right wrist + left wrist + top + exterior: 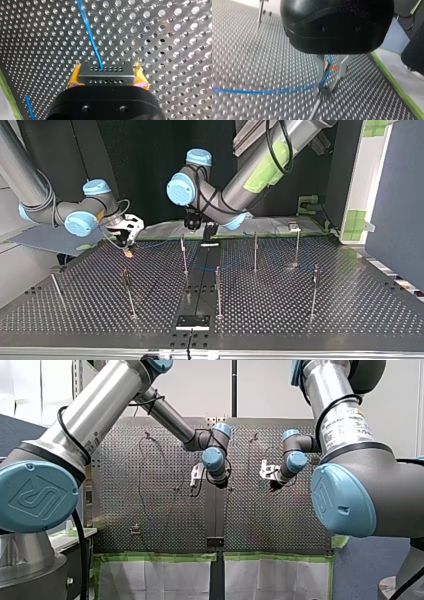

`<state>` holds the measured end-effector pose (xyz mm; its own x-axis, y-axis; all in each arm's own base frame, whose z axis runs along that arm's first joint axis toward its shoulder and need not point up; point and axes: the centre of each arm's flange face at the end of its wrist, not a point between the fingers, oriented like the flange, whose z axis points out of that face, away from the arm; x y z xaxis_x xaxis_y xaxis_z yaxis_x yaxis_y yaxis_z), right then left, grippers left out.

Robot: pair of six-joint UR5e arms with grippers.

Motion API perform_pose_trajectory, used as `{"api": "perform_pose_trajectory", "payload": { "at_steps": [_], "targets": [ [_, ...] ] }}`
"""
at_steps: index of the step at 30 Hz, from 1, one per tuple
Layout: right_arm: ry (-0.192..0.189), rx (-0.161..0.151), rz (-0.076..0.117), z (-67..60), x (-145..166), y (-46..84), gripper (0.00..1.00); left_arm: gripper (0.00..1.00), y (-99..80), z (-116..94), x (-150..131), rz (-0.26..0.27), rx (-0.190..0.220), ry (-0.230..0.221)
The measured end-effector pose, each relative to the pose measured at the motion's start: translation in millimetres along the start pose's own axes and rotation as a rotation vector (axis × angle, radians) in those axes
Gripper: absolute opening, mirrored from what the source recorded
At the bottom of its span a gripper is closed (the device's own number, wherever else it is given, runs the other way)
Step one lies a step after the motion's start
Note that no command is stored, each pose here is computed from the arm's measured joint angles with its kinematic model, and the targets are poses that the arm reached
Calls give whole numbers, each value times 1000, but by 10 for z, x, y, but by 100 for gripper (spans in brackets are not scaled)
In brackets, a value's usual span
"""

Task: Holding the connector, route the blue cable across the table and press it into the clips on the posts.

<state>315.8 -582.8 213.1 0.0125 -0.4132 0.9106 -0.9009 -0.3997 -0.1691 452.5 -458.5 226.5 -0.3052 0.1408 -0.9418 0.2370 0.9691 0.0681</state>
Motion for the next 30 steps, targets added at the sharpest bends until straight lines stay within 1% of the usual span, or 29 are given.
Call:
{"api": "perform_pose_trajectory", "payload": {
  "at_steps": [3,6,10,12,15,19,21,25,28,30],
  "targets": [
    [-1,2,-1,-1,-4,-10,0,100,-83,-44,15,8,34,6],
    [-1,7,-2,-1,-7,-29,0,100,-124,-82,39,21,61,26],
    [-2,16,-2,-1,-9,-44,0,100,-159,-142,71,39,73,54],
    [-3,19,-1,-1,-10,-47,0,100,-192,-166,78,41,78,56],
    [-5,18,1,-5,-4,-26,0,100,-267,-200,79,32,89,43],
    [-9,9,4,-41,38,30,0,100,-382,-241,75,6,96,13],
    [-4,6,4,-72,86,46,0,100,-457,-268,84,-10,97,-3],
    [10,2,4,-154,183,58,0,100,-666,-298,123,-46,99,-37],
    [19,0,2,-218,242,56,0,100,-804,-266,153,-70,95,-62],
    [22,-1,1,-250,261,54,0,100,-869,-243,173,-82,90,-71]
  ]
}}
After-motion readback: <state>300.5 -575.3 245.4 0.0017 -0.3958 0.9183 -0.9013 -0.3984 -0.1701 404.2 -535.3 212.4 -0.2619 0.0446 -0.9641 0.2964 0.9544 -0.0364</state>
